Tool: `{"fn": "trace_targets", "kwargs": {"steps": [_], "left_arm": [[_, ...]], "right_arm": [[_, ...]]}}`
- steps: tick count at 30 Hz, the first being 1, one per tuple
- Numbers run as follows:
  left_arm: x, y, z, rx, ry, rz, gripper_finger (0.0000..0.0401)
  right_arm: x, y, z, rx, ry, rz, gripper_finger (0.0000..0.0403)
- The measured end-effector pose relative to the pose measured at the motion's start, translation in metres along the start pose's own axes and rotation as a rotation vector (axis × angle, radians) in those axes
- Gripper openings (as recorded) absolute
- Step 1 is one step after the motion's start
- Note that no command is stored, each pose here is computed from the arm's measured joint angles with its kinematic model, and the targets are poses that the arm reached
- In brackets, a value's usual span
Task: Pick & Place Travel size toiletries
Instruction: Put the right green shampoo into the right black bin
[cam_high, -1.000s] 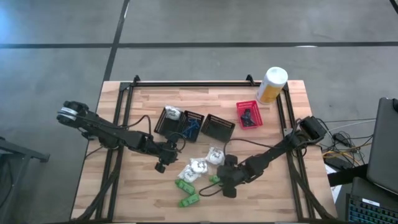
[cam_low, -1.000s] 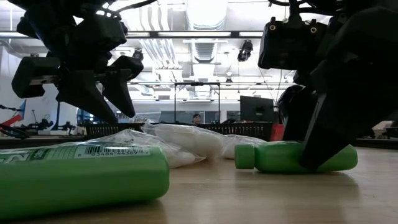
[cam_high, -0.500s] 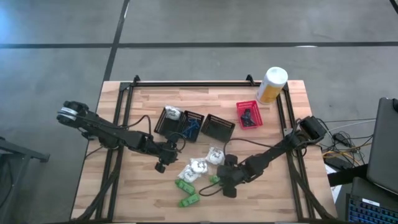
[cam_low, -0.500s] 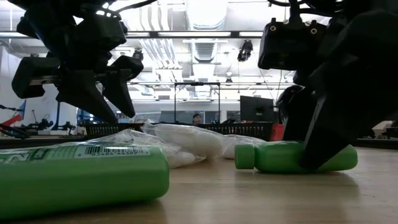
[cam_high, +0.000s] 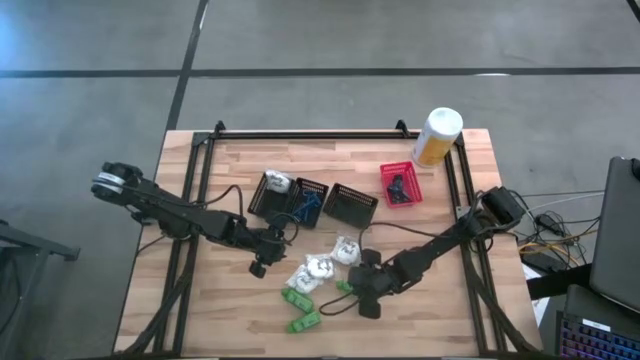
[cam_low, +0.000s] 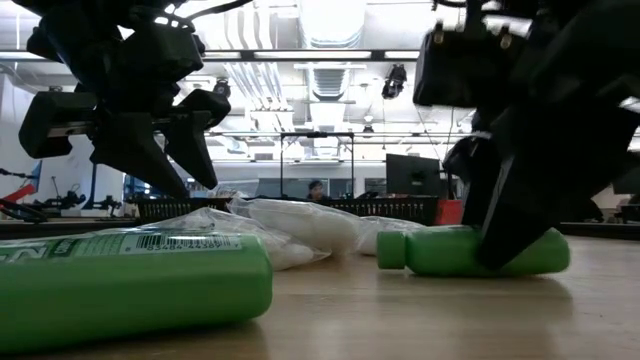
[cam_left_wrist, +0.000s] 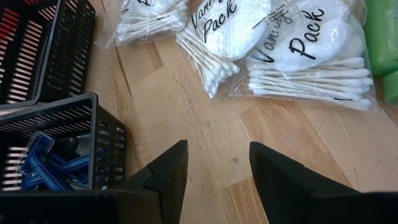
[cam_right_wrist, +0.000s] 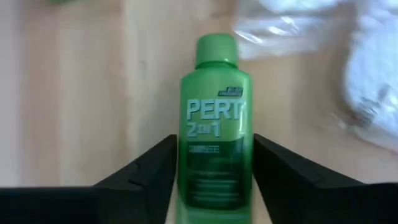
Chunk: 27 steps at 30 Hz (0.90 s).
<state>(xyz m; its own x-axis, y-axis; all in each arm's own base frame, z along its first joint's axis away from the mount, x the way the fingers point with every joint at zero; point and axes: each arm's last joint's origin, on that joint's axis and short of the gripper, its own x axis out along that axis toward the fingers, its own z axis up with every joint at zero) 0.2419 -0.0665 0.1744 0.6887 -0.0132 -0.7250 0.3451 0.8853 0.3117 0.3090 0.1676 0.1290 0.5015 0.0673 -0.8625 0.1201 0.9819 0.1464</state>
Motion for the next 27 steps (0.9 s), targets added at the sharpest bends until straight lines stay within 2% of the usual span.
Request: {"fn": "trace_targets", "kwargs": {"steps": [8, 15, 20, 27], "left_arm": [[0.0, 0.0, 0.0, -0.001, 0.0, 0.0, 0.0177], [0.0, 0.0, 0.0, -0.003, 0.001, 0.0, 0.0177], [0.0, 0.0, 0.0, -0.003, -0.001, 0.0, 0.0177], [0.0, 0.0, 0.0, -0.004, -0.007, 0.002, 0.0177]], "right_arm": [[-0.022, 0.01, 0.024, -0.055, -0.047, 0.034, 0.0132], [-0.058, -0.001, 0.04, -0.039, -0.083, -0.215, 0.0144], [-0.077, -0.027, 0.054, -0.009, -0.151, -0.33, 0.0141], [-0.089, -0.089, 0.084, 0.018, -0.177, -0.446, 0.0143]]}}
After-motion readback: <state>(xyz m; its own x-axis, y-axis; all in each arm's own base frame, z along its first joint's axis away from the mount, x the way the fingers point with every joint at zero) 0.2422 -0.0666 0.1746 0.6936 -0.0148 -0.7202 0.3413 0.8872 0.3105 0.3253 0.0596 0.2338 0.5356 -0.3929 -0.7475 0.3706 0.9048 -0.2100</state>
